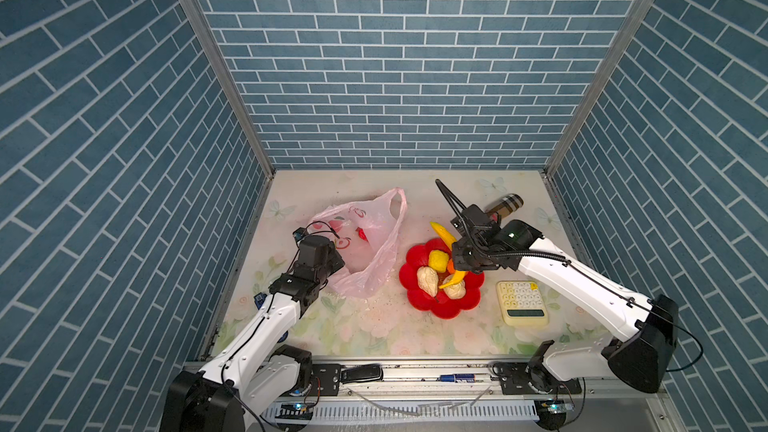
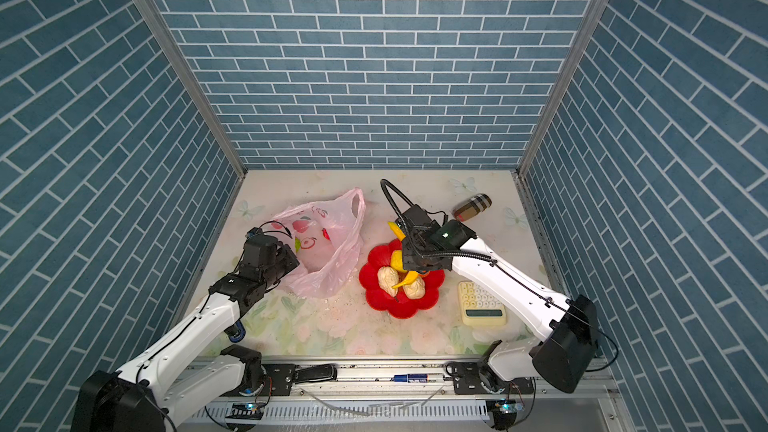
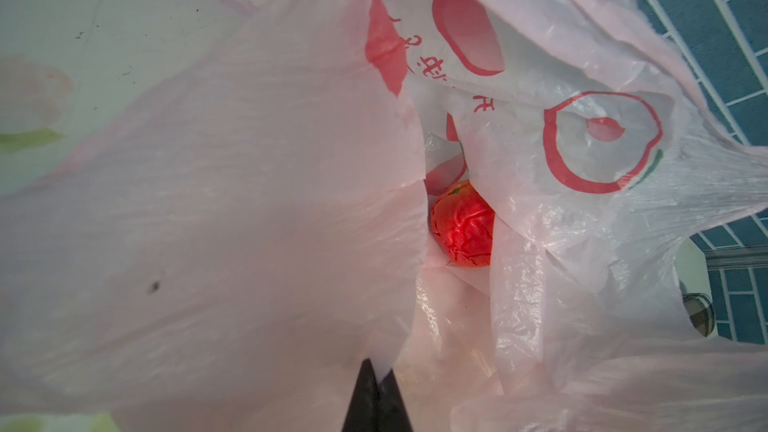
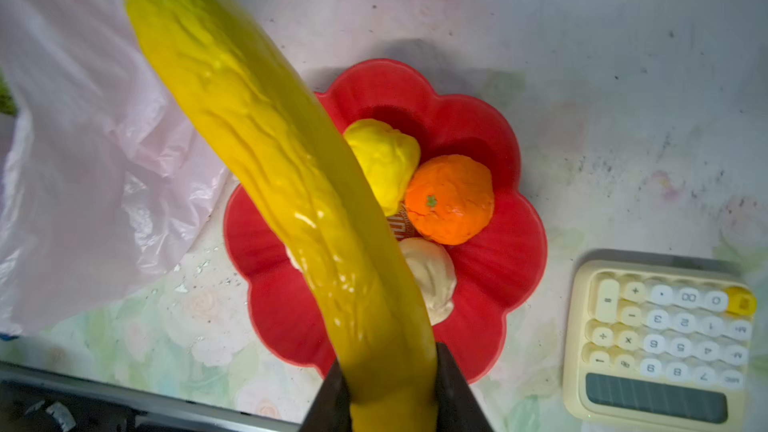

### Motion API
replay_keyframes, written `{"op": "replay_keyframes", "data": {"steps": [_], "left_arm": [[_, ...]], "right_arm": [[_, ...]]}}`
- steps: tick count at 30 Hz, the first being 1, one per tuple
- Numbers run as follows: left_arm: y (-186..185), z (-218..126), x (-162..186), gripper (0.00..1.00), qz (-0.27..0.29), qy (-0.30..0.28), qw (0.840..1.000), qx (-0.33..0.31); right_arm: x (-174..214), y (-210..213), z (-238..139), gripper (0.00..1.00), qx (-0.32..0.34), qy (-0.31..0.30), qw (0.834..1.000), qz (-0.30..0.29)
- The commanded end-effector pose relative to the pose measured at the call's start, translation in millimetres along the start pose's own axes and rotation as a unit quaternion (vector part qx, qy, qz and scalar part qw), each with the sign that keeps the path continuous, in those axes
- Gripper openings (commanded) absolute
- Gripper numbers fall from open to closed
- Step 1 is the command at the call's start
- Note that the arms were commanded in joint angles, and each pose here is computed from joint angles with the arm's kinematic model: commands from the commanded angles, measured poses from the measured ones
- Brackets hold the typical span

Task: Take the fake fruits out of the plastic bag
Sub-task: 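Carry the banana over the red plate with the right gripper, then lower the banana onto the red plate and open the right gripper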

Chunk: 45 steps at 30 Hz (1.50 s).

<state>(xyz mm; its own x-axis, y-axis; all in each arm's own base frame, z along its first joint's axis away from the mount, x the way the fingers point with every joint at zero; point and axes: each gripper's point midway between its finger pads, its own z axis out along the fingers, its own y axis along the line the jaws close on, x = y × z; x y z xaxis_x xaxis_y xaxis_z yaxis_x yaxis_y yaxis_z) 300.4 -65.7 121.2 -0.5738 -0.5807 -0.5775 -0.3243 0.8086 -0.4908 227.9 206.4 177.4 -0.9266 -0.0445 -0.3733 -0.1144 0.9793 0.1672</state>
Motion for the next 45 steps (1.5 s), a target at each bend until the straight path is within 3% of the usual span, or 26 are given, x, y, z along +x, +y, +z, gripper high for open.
{"op": "replay_keyframes", "data": {"steps": [1, 10, 20, 45], "left_arm": [[-9, -1, -7, 0.03, 0.004, -0.003, 1.0, 0.012], [-10, -6, -11, 0.04, 0.006, -0.01, 1.0, 0.015], [-11, -1, -9, 0.04, 0.011, -0.002, 1.0, 0.012], [-7, 6, -5, 0.04, 0.012, 0.007, 1.0, 0.009]], "right_arm": [[6, -18, 10, 0.13, 0.017, -0.012, 0.996, 0.085], [26, -36, 39, 0.14, 0.051, 0.001, 0.985, 0.166], [44, -47, 67, 0.15, 0.067, 0.011, 0.977, 0.203], [67, -55, 91, 0.27, 0.08, 0.039, 0.971, 0.224]]}}
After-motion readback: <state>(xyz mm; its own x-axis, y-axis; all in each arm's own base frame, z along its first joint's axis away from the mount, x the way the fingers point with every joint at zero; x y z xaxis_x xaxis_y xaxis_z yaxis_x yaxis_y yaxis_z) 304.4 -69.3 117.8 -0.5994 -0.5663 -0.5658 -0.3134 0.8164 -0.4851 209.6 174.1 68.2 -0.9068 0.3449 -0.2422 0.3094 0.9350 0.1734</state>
